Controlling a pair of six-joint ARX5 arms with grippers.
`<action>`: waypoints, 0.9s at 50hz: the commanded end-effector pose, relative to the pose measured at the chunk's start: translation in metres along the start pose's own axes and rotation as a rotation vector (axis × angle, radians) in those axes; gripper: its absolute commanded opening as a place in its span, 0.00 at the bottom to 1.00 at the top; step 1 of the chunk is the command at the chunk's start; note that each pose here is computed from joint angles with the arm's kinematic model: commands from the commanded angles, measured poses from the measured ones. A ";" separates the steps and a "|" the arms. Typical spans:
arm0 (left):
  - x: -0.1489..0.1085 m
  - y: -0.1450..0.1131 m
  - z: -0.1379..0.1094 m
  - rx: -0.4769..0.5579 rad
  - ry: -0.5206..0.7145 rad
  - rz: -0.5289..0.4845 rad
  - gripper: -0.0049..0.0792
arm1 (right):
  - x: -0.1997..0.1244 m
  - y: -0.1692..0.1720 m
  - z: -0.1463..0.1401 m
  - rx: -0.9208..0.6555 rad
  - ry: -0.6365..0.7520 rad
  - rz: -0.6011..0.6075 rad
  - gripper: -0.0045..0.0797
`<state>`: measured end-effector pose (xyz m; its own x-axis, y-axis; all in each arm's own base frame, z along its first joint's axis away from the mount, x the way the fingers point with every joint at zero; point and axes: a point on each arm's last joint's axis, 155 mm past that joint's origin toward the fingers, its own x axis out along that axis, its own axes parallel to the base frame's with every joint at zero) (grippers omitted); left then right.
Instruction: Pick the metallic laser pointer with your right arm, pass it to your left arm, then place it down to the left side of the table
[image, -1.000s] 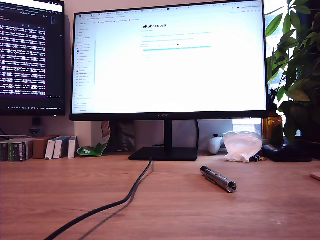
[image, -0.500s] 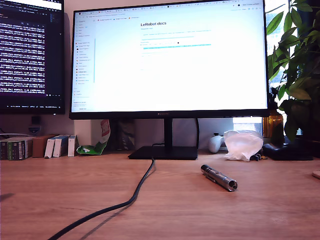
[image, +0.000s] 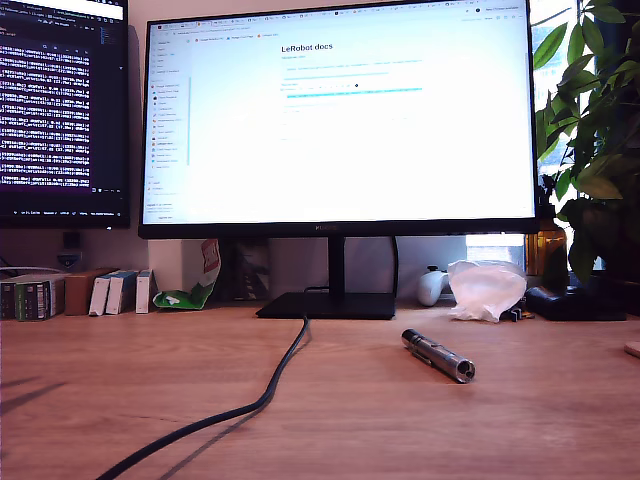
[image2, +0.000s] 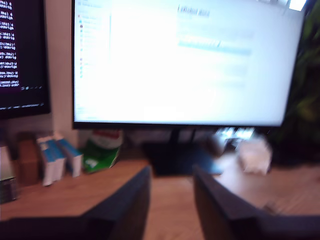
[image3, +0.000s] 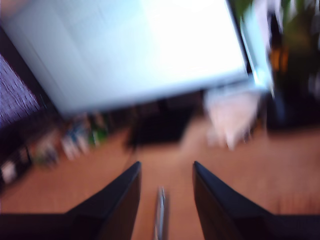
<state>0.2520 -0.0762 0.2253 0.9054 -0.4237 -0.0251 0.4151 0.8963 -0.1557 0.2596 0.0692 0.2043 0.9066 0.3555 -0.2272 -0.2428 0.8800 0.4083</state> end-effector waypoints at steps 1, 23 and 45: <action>0.007 0.007 -0.013 0.021 0.070 0.015 0.48 | 0.007 0.003 0.005 -0.004 0.036 0.006 0.44; 0.033 0.009 -0.051 0.229 0.436 -0.044 0.54 | 0.056 -0.004 -0.044 0.113 0.565 -0.092 0.50; 0.056 -0.004 -0.102 0.360 0.761 -0.206 0.53 | 0.102 0.010 -0.078 -0.043 0.823 -0.131 0.51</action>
<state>0.2903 -0.1131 0.1292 0.5784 -0.4384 -0.6879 0.6599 0.7472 0.0787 0.3228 0.1336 0.1264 0.4227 0.3638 -0.8300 -0.1660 0.9315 0.3237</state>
